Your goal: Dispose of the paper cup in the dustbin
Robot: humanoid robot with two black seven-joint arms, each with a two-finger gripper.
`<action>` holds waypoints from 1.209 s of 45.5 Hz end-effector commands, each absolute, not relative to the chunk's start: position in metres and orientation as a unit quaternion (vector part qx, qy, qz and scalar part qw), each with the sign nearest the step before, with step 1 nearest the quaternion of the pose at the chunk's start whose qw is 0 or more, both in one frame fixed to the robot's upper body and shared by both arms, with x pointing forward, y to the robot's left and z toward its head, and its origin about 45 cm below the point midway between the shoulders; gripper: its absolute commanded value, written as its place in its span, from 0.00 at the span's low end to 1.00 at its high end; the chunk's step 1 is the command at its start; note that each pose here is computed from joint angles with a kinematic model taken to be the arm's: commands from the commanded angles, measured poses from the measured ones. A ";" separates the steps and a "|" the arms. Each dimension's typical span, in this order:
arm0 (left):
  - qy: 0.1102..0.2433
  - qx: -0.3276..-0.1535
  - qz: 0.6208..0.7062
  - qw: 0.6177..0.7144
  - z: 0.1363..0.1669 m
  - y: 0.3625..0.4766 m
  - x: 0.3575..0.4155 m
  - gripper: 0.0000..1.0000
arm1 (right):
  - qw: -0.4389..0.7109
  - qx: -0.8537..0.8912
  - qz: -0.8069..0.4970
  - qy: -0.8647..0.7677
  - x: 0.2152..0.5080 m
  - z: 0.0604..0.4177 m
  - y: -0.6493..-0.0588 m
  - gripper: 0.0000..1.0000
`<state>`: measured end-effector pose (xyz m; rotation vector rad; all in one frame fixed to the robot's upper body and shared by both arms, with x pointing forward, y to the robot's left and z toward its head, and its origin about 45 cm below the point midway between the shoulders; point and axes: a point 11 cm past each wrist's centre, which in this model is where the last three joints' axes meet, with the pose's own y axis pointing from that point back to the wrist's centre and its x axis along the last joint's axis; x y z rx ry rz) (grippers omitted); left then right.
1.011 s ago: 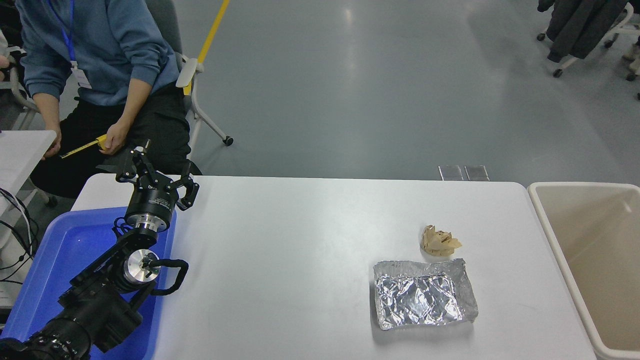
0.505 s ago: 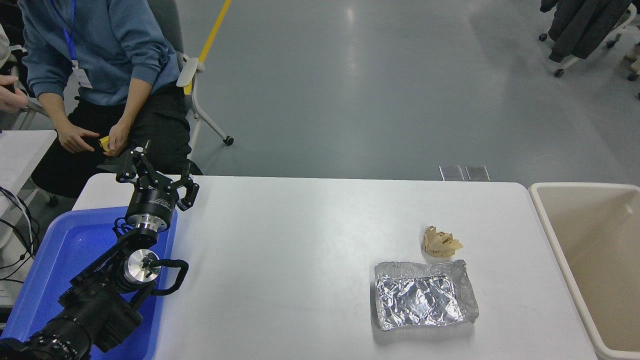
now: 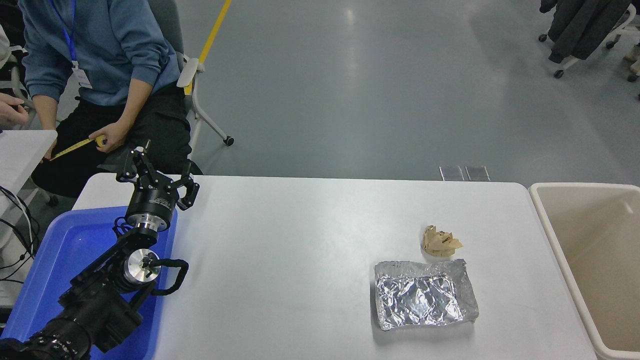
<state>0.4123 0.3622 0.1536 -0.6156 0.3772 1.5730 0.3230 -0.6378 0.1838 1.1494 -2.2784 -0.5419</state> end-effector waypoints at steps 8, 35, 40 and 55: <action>0.166 -0.271 0.692 0.648 0.1536 0.362 0.4123 1.00 | 0.231 0.406 -0.255 -0.847 0.332 0.148 -0.605 0.06; 0.166 -0.271 0.692 0.648 0.1536 0.362 0.4123 1.00 | 0.205 0.415 -0.270 -0.845 0.337 0.142 -0.594 0.88; 0.166 -0.271 0.692 0.648 0.1536 0.362 0.4123 1.00 | 0.186 0.438 -0.257 -0.841 0.341 0.166 -0.608 0.98; 0.166 -0.271 0.692 0.648 0.1536 0.362 0.4123 1.00 | 0.134 0.493 -0.192 -0.838 0.380 0.255 -0.622 0.99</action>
